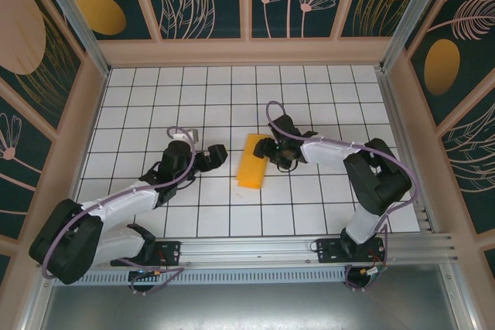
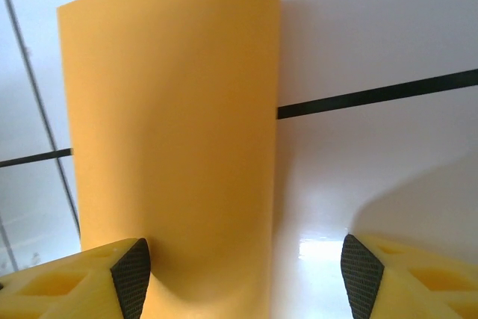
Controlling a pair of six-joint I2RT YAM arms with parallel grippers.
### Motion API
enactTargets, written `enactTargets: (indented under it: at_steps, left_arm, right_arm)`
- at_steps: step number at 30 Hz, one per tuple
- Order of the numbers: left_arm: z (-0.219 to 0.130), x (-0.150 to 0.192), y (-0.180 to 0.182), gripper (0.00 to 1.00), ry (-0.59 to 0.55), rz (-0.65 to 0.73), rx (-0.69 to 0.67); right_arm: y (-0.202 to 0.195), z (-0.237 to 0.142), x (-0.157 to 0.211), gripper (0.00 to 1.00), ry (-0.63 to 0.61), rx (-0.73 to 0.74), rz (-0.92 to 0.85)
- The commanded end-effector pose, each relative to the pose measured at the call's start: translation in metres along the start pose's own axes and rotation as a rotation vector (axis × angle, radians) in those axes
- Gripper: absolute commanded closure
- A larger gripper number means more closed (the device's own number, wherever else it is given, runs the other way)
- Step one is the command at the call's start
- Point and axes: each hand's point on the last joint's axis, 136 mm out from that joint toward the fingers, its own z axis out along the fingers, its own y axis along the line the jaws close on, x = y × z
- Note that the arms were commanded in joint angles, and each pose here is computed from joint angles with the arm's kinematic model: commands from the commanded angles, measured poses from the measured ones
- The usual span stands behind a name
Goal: Fold a paper plane with a square sheet of paper (pick it up from the middle)
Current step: Fold the square sheet of paper in half at the center of the table, then hold the square sheet of paper at the center of the table.
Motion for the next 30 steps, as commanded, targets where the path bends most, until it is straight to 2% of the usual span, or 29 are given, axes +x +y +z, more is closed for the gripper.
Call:
enactTargets:
  at_steps: [1, 10, 19, 30]
  left_arm:
    - [0.004, -0.008, -0.019, 0.01, -0.004, 0.025, 0.067]
    - [0.013, -0.003, -0.019, 0.01, 0.029, 0.025, 0.067]
    - [0.015, -0.002, -0.018, 0.01, 0.034, 0.026, 0.065]
    - [0.015, -0.001, -0.018, 0.01, 0.039, 0.019, 0.063]
  right_arm:
    - [-0.013, -0.010, -0.009, 0.29, -0.040, 0.088, 0.008]
    - [-0.014, 0.014, 0.007, 0.29, 0.048, 0.134, -0.078]
    - [-0.016, 0.019, 0.012, 0.28, 0.088, 0.167, -0.153]
    - [-0.030, 0.030, 0.013, 0.25, 0.112, 0.227, -0.126]
